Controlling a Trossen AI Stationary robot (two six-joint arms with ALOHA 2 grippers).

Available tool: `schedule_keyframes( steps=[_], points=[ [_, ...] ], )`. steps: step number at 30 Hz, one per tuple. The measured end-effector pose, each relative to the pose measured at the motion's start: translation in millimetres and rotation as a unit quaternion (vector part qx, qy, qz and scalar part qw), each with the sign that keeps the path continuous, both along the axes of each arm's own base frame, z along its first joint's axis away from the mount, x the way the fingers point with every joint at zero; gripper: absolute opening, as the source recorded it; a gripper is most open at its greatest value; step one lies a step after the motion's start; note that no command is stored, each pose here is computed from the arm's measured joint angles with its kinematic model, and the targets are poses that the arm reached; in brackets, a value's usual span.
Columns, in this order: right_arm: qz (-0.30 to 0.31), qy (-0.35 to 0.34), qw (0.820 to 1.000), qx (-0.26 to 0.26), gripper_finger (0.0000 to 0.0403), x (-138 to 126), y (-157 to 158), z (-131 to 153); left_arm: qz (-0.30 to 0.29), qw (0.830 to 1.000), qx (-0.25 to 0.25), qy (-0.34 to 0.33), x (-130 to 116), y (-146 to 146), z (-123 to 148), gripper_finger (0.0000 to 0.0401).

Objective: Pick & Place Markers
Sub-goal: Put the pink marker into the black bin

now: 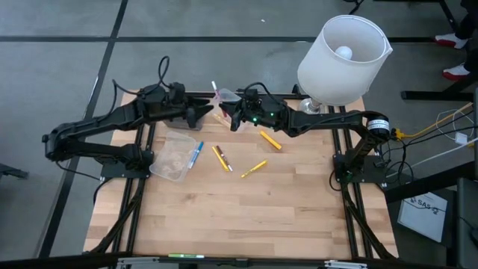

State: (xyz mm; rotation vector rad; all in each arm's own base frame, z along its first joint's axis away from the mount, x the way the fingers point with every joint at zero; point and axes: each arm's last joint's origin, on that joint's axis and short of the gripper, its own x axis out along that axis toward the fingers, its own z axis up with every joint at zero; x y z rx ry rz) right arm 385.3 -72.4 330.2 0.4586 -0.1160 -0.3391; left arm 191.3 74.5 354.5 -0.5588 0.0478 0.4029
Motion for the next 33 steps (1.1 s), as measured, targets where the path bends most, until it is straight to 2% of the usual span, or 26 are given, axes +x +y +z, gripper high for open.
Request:
schedule_keyframes(
  steps=[5, 9, 13, 19, 23, 33],
  points=[
    [0.024, -0.003, 1.0, -0.001, 0.0039, 0.9, 4.3, 0.7, -0.021, 1.0, -0.003, -0.003, 7.8, 3.1, -2.8, 0.0218],
    [0.036, -0.003, 0.999, -0.005, 0.0039, 1.5, 6.8, 0.7, -0.048, 0.998, 0.019, -0.023, 14.1, 3.9, 0.0, 0.0219],
    [0.062, 0.001, 0.998, -0.012, 0.0039, 2.0, 8.3, 0.2, -0.047, 0.998, 0.024, -0.028, 16.4, 5.0, 0.4, 0.0216],
    [0.065, 0.004, 0.998, -0.021, 0.0039, 2.3, 10.0, 0.2, -0.039, 0.999, 0.023, -0.026, 15.3, 8.4, -0.1, 0.0203],
    [0.065, 0.005, 0.998, -0.026, 0.0039, 2.4, 10.0, 0.1, -0.035, 0.999, 0.024, -0.026, 14.6, 10.1, -0.1, 0.017],
    [0.066, 0.007, 0.997, -0.033, 0.0039, 2.4, 10.1, 0.1, -0.038, 0.999, 0.028, -0.024, 14.6, 9.8, -0.2, 0.0032]
  ],
)
